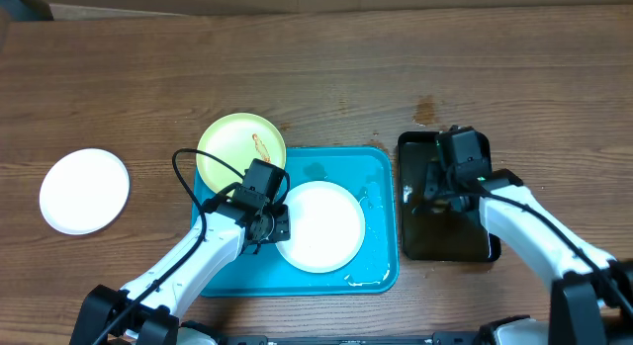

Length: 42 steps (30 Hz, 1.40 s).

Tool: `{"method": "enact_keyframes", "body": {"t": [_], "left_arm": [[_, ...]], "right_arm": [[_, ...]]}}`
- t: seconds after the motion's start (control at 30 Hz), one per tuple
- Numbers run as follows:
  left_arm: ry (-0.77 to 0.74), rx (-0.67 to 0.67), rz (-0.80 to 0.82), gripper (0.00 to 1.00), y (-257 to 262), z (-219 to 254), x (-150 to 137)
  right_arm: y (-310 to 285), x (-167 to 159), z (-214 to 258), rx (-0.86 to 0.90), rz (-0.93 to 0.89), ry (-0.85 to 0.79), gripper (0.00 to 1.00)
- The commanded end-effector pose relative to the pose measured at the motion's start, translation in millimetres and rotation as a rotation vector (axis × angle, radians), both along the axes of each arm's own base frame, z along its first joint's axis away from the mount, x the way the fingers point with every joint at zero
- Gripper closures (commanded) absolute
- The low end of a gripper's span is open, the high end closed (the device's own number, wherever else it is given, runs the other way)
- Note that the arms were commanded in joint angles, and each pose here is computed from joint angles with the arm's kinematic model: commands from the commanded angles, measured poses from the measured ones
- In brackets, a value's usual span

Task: Clean dirty plates on tray and stack at the side

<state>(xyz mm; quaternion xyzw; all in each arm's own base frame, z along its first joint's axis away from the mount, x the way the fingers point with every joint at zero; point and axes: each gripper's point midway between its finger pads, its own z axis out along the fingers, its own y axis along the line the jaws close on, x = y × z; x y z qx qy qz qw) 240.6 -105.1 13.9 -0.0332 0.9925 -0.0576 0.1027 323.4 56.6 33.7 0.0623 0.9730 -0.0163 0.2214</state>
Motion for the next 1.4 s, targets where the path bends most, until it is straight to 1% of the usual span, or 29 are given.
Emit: {"method": "enact_keyframes", "body": {"t": [0.0, 0.03, 0.1, 0.2, 0.3, 0.4, 0.47, 0.53, 0.67, 0.93, 0.97, 1.0, 1.03, 1.07, 1.13, 1.17, 1.2, 1.23, 1.27, 1.3, 1.37], "left_arm": [[0.019, 0.005, 0.001, 0.95, 0.4, -5.1, -6.5], [0.018, 0.004, 0.001, 0.95, 0.3, -5.1, -6.5], [0.018, 0.005, 0.001, 0.94, 0.4, -5.1, -6.5], [0.018, 0.005, 0.001, 0.94, 0.4, -5.1, -6.5], [0.018, 0.004, 0.001, 0.94, 0.3, -5.1, -6.4], [0.018, 0.005, 0.001, 0.94, 0.4, -5.1, -6.5], [0.018, 0.005, 0.001, 0.94, 0.4, -5.1, -6.5], [0.019, 0.005, 0.001, 0.94, 0.4, -5.1, -6.5], [0.019, 0.004, 0.001, 0.94, 0.3, -5.1, -6.6], [0.019, 0.005, 0.001, 0.94, 0.4, -5.1, -6.5], [0.019, 0.004, 0.001, 0.94, 0.3, -5.1, -6.6], [0.019, 0.004, 0.001, 0.94, 0.3, -5.1, -6.6], [0.019, 0.004, 0.001, 0.94, 0.3, -5.1, -6.6], [0.019, 0.004, 0.001, 0.90, 0.3, -5.1, -6.6], [0.019, 0.005, 0.000, 0.84, 0.3, -5.1, -6.6], [0.017, 0.006, -0.008, 0.87, 0.3, -5.1, -6.5], [0.016, 0.009, -0.021, 0.96, 0.3, -5.0, -6.6], [0.015, 0.007, -0.034, 0.96, -0.5, -4.6, -6.5], [0.015, 0.002, -0.049, 0.96, -2.0, -3.6, -6.2], [0.018, -0.008, -0.069, 0.96, -5.1, -0.9, -5.7], [0.017, -0.002, -0.080, 0.96, -5.7, 6.6, -3.0]], "right_arm": [[-5.0, 5.7, 0.3, -0.041, 0.005, 0.000, 0.16], [-4.0, 2.2, -1.9, -0.035, 0.010, 0.018, 0.12], [3.1, -9.2, -7.3, 0.006, 0.032, 0.073, 0.11], [12.9, -24.2, -12.8, 0.064, 0.058, 0.143, 0.10], [12.2, -28.4, -14.2, 0.062, 0.058, 0.161, 0.11], [12.1, -26.7, -14.0, 0.060, 0.058, 0.153, 0.15], [12.5, -25.2, -13.5, 0.062, 0.058, 0.147, 0.21], [10.7, -22.6, -12.7, 0.051, 0.054, 0.135, 0.25], [2.3, -19.7, -11.6, 0.005, 0.035, 0.119, 0.25], [-0.1, -27.4, -24.1, 0.002, 0.034, 0.122, 0.24], [-0.3, -27.8, -25.9, 0.003, 0.035, 0.119, 0.32], [-0.3, -28.0, -26.9, 0.004, 0.035, 0.117, 0.59], [-0.2, -27.6, -26.7, 0.004, 0.035, 0.115, 0.90], [0.0, -27.2, -26.5, 0.005, 0.035, 0.113, 0.96], [0.2, -26.2, -26.1, 0.005, 0.036, 0.109, 0.96], [0.3, -26.0, -26.0, 0.006, 0.035, 0.108, 0.96], [0.6, -25.6, -25.8, 0.007, 0.035, 0.107, 0.66], [1.2, -25.3, -25.6, 0.010, 0.037, 0.106, 0.38], [1.2, -25.1, -25.5, 0.010, 0.037, 0.105, 0.22], [1.3, -24.5, -25.3, 0.011, 0.037, 0.103, 0.14], [1.6, -23.4, -24.9, 0.012, 0.037, 0.098, 0.06]]}}
